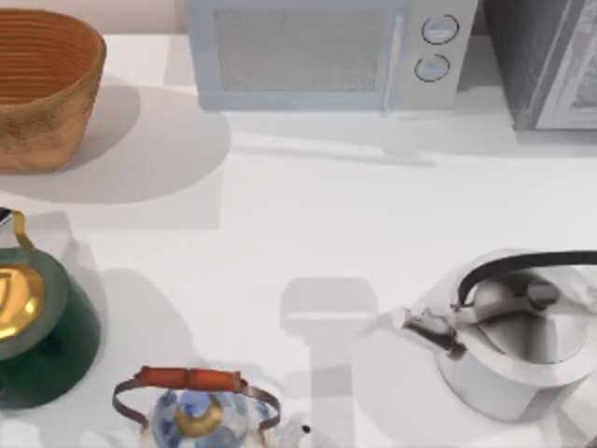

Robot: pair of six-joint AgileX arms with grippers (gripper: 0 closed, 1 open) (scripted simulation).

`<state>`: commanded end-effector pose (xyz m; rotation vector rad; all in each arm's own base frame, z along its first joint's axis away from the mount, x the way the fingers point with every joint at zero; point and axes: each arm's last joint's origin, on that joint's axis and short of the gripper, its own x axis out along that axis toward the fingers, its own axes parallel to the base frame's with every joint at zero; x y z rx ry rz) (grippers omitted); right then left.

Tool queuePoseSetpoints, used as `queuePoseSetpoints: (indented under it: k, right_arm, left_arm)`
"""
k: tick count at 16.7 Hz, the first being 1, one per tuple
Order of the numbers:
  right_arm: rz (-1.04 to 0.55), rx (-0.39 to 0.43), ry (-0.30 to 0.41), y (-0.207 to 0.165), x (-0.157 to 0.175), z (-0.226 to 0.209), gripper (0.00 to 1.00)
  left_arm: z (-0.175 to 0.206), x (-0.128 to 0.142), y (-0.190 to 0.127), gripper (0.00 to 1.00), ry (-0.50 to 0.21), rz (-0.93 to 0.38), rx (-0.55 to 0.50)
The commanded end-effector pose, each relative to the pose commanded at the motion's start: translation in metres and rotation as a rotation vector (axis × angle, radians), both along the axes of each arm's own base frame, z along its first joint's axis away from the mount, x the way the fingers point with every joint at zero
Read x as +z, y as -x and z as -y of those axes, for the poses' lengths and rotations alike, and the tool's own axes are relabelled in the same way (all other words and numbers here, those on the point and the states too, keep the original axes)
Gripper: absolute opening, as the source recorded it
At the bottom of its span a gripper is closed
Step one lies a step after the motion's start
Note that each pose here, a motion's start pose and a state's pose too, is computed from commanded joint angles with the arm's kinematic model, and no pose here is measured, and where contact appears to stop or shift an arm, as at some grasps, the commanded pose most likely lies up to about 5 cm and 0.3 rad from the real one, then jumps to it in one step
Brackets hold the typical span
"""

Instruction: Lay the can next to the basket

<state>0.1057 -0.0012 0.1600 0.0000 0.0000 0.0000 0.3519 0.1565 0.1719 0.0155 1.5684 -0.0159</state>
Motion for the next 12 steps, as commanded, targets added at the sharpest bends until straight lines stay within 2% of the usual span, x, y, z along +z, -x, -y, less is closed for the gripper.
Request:
queuePoseSetpoints:
  k: [5, 12]
  right_arm:
    - [0.000, 0.000, 0.000, 0.000, 0.000, 0.000, 1.00]
    - [0.000, 0.000, 0.000, 0.000, 0.000, 0.000, 1.00]
  left_arm:
    - [0.001, 0.004, -0.001, 1.00, 0.000, -0.001, -0.003]
    - [0.000, 0.040, 0.000, 1.00, 0.000, 0.000, -0.001]
